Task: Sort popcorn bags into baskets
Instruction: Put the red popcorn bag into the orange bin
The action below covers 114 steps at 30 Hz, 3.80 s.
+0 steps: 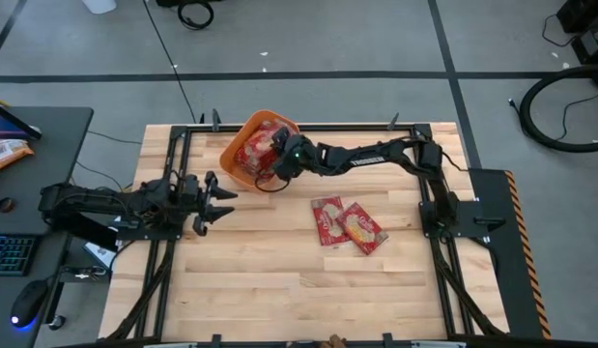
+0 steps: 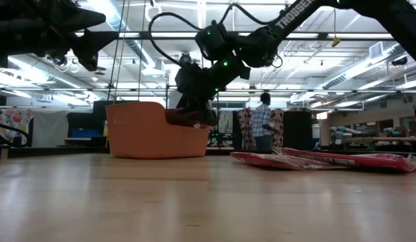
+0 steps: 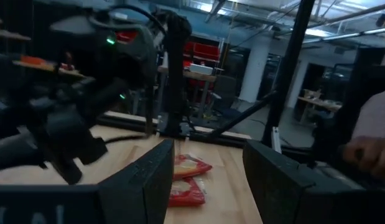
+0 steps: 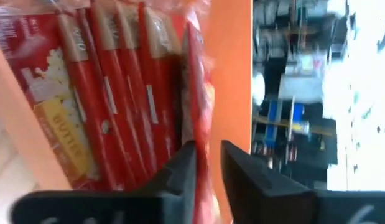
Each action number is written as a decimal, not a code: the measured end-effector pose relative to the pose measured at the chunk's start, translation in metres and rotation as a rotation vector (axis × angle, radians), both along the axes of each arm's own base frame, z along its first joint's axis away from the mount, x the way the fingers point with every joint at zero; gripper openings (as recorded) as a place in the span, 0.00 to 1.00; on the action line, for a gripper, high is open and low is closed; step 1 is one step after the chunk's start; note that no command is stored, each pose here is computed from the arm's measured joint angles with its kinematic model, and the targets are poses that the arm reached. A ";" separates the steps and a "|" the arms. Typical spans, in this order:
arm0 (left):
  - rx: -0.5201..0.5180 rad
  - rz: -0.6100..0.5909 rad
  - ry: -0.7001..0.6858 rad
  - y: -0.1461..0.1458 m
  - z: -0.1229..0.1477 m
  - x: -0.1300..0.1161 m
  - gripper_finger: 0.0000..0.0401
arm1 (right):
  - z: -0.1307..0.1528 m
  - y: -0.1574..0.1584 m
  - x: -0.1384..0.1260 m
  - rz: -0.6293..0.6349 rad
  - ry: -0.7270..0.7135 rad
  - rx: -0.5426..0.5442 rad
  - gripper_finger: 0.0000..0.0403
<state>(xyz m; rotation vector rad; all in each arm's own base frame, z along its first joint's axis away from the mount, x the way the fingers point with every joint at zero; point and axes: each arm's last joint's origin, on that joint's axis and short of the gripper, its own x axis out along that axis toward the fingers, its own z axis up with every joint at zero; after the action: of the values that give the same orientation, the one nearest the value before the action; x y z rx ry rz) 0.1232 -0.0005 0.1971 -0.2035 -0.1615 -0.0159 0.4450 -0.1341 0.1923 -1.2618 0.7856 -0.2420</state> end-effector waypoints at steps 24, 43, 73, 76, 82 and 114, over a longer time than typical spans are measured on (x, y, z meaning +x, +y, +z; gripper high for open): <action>0.064 0.126 -0.001 0.003 0.001 0.000 0.48 | 0.011 0.171 -0.088 -0.903 0.056 0.960 0.37; 0.112 0.136 -0.053 0.003 0.006 -0.003 0.48 | -0.032 0.227 -0.123 -1.224 0.007 0.985 0.50; 0.213 0.172 -0.033 0.006 0.003 -0.032 0.48 | -0.029 0.227 -0.131 -1.047 0.176 0.792 0.01; 0.212 0.172 -0.033 0.006 0.003 -0.032 0.48 | -0.015 0.225 -0.123 -0.962 0.151 0.694 0.01; 0.212 0.172 -0.033 0.006 0.003 -0.032 0.48 | 0.008 0.206 -0.101 -0.762 0.113 0.467 0.01; 0.449 0.336 -0.157 0.008 0.018 -0.037 0.48 | 0.028 0.034 0.007 -0.016 0.045 0.039 0.01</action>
<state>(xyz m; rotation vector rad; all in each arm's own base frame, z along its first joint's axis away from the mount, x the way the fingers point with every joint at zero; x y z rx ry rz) 0.0863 0.0079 0.2150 0.2751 -0.3419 0.2644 0.4519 -0.1005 0.2207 -1.2286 0.8348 -0.2109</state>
